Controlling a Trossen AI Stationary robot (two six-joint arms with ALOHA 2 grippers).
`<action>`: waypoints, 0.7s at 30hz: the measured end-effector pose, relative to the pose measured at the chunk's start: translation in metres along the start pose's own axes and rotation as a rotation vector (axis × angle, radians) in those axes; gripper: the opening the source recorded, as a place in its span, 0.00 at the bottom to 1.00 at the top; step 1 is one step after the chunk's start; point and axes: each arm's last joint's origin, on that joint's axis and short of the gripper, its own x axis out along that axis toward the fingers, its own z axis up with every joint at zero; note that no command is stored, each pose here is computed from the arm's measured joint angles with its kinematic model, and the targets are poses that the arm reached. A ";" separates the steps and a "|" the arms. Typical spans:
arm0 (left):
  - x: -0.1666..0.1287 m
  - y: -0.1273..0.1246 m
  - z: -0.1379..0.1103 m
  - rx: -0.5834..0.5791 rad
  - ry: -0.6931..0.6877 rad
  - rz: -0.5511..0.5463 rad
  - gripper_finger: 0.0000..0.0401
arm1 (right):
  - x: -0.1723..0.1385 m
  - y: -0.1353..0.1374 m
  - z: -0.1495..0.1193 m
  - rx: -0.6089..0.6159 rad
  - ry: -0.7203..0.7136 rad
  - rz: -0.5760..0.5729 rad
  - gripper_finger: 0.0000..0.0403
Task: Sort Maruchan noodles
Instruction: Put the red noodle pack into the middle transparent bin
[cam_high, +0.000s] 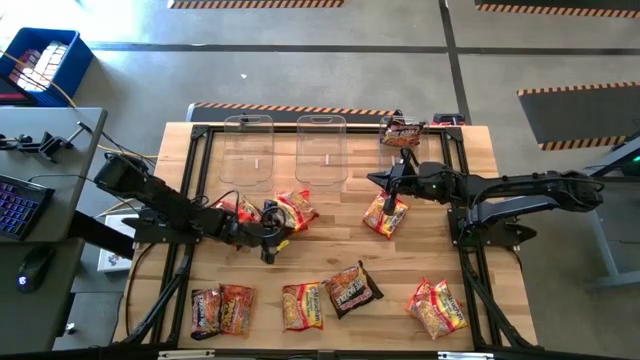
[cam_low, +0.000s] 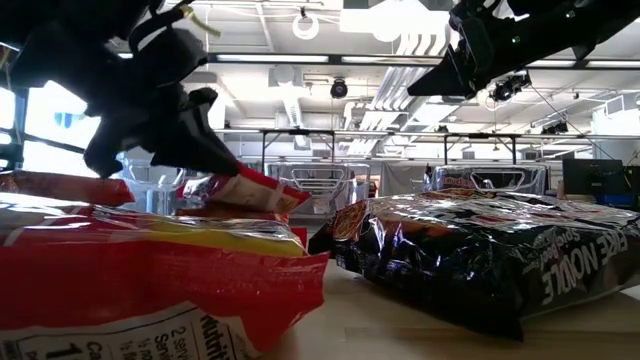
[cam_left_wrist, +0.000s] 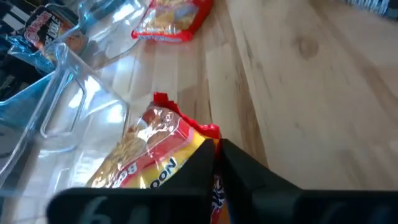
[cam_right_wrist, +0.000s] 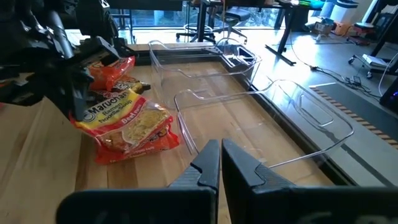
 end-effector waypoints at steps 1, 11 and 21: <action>0.001 0.001 0.002 -0.016 -0.009 -0.013 0.01 | 0.000 0.000 0.000 0.006 0.001 0.000 0.00; 0.011 0.023 0.027 -0.273 -0.058 -0.081 0.00 | 0.008 0.016 -0.009 0.042 0.062 0.132 0.22; 0.019 0.047 0.046 -0.445 -0.121 -0.149 0.00 | 0.043 0.058 -0.016 -0.066 0.078 0.251 0.58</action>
